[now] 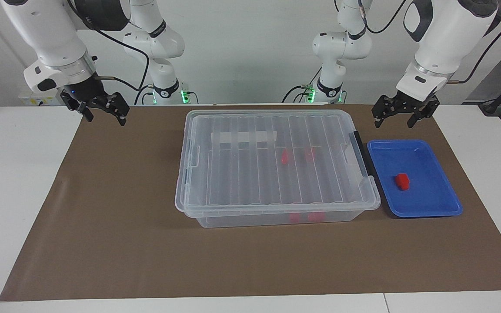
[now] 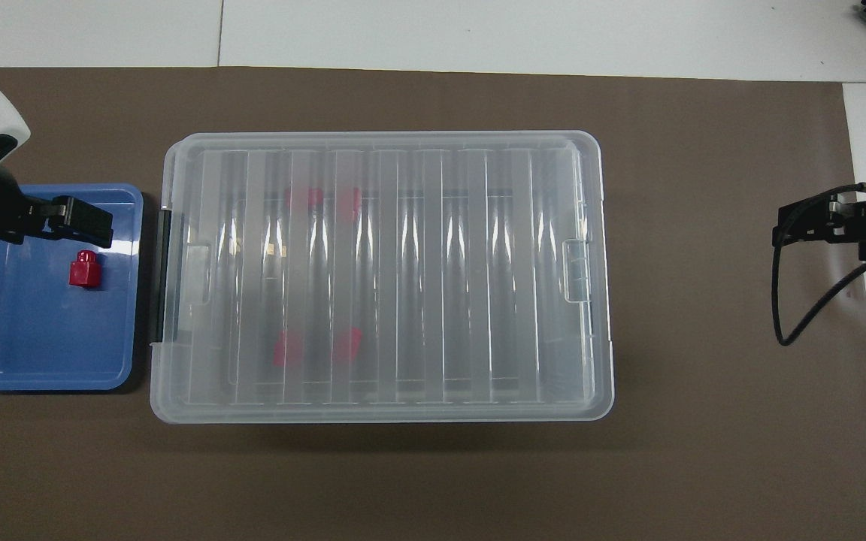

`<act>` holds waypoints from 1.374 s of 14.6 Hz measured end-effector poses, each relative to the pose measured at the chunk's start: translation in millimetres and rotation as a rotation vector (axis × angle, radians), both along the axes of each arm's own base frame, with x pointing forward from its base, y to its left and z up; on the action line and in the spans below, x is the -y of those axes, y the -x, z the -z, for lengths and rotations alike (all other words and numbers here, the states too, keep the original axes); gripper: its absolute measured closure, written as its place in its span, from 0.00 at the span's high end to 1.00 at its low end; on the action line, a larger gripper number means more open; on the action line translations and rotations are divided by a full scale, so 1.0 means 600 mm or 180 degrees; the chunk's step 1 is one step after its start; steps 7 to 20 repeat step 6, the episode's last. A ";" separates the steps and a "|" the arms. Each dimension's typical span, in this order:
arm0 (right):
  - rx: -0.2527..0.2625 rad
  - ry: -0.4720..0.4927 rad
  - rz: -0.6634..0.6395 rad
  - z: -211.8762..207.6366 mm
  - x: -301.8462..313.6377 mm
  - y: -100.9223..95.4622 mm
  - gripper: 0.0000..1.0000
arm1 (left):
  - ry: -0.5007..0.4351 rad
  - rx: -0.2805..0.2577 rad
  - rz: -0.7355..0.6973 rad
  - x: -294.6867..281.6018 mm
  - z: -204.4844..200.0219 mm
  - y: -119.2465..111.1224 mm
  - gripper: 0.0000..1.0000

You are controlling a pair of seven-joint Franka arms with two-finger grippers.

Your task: Place red block in blue tray from box

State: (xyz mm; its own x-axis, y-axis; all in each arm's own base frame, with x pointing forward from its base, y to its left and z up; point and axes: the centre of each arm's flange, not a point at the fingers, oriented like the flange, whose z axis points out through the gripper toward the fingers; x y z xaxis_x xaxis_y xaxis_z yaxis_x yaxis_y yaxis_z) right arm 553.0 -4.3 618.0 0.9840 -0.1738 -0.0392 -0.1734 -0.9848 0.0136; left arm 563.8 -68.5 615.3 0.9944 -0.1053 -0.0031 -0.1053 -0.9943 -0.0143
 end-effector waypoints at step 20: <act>-0.0003 0.0000 0.0001 0.001 0.000 0.001 1.00 | 0.0008 0.0063 0.0001 0.001 -0.003 -0.004 1.00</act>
